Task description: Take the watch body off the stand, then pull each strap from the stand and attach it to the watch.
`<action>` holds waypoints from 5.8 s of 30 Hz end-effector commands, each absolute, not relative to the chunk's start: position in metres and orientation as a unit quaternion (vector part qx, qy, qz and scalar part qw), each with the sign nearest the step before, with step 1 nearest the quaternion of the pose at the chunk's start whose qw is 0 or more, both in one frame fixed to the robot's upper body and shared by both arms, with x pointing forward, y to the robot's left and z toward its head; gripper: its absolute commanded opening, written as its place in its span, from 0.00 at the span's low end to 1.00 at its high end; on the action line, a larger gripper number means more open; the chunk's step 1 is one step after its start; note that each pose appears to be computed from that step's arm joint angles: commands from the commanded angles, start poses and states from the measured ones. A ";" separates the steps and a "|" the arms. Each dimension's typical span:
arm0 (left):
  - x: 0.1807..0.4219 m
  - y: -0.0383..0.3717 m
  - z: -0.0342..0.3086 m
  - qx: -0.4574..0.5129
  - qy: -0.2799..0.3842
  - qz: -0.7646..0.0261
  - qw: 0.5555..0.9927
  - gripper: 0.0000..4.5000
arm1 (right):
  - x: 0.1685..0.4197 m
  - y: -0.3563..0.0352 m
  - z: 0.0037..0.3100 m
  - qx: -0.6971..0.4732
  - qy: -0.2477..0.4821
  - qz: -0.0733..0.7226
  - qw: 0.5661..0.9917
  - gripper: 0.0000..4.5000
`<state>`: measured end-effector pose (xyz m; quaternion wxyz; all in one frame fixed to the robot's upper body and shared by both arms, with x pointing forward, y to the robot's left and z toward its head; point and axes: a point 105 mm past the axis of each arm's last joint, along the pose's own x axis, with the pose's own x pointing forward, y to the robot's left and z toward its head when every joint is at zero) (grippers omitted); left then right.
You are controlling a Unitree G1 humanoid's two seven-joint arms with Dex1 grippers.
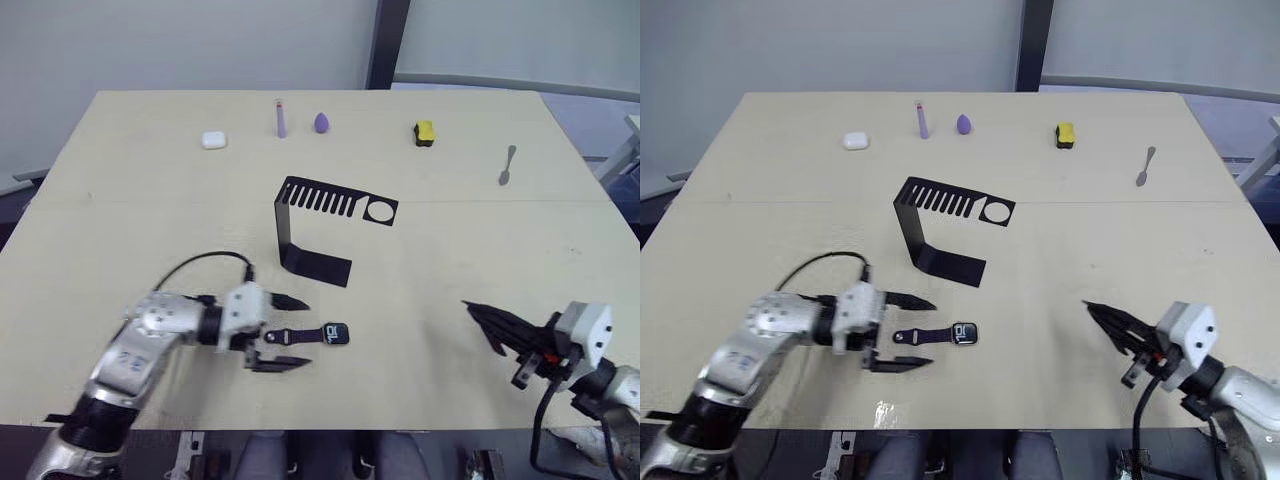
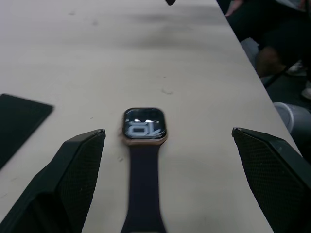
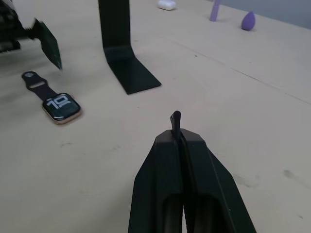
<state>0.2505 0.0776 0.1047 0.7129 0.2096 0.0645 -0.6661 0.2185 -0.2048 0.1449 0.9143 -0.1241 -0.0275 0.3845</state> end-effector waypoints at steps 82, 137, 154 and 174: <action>0.250 0.057 0.171 -0.129 0.173 -0.715 0.665 0.35 | 0.214 -0.131 0.198 -0.337 -0.169 0.407 0.832 0.00; 0.275 0.043 0.167 -0.140 0.205 -0.649 0.719 0.35 | 0.229 -0.125 0.164 -0.350 -0.178 0.438 0.808 0.00; 0.272 0.038 0.164 -0.146 0.202 -0.644 0.723 0.35 | 0.235 -0.124 0.159 -0.358 -0.183 0.452 0.797 0.00; 0.270 0.034 0.156 -0.143 0.215 -0.643 0.721 0.35 | 0.233 -0.116 0.157 -0.350 -0.189 0.452 0.798 0.00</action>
